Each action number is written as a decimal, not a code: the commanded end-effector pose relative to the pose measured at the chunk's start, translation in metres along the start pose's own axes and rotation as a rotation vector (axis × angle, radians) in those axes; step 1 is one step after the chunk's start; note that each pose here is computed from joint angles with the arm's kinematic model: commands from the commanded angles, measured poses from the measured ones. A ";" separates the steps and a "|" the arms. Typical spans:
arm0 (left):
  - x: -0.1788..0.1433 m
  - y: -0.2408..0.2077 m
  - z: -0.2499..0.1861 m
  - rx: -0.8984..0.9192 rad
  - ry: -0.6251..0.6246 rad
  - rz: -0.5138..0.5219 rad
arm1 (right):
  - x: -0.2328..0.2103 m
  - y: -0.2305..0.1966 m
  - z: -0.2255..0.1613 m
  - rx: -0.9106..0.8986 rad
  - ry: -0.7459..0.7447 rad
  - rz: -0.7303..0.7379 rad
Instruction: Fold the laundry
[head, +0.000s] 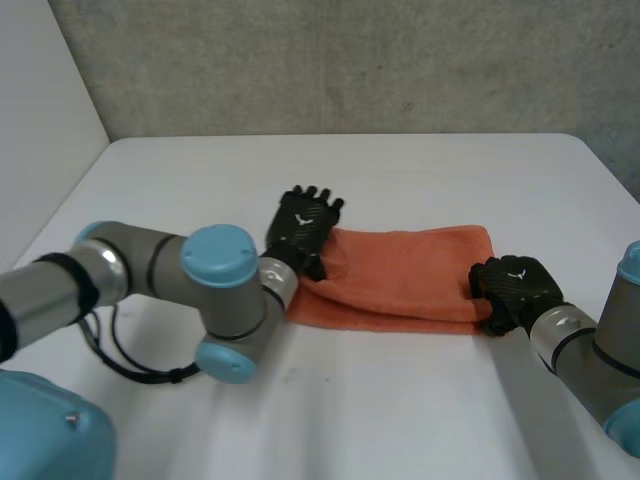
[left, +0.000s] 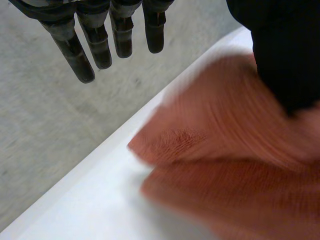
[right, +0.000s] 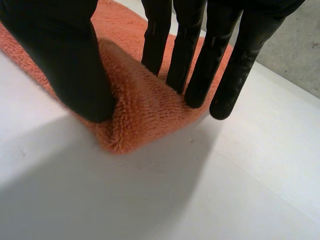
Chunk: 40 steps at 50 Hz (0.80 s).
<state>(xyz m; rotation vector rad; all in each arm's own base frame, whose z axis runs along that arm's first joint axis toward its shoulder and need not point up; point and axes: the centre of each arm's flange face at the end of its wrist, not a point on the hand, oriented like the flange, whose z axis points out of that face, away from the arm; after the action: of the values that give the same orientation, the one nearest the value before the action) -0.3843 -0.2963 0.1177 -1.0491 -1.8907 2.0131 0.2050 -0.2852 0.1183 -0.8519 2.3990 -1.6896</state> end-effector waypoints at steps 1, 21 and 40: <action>-0.008 -0.010 -0.039 -0.057 -0.001 0.032 | 0.002 0.000 0.001 -0.003 0.012 -0.041; -0.012 -0.043 -0.093 -0.054 0.008 -0.025 | 0.003 -0.071 0.014 0.192 0.110 -0.459; -0.069 -0.039 -0.087 -0.068 -0.151 -0.156 | -0.190 -0.057 0.001 0.348 -0.363 -0.678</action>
<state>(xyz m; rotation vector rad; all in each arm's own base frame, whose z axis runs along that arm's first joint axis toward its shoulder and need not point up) -0.2939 -0.2574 0.1814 -0.7723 -2.0678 1.9945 0.3857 -0.2121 0.1372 -1.7921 1.5673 -1.9083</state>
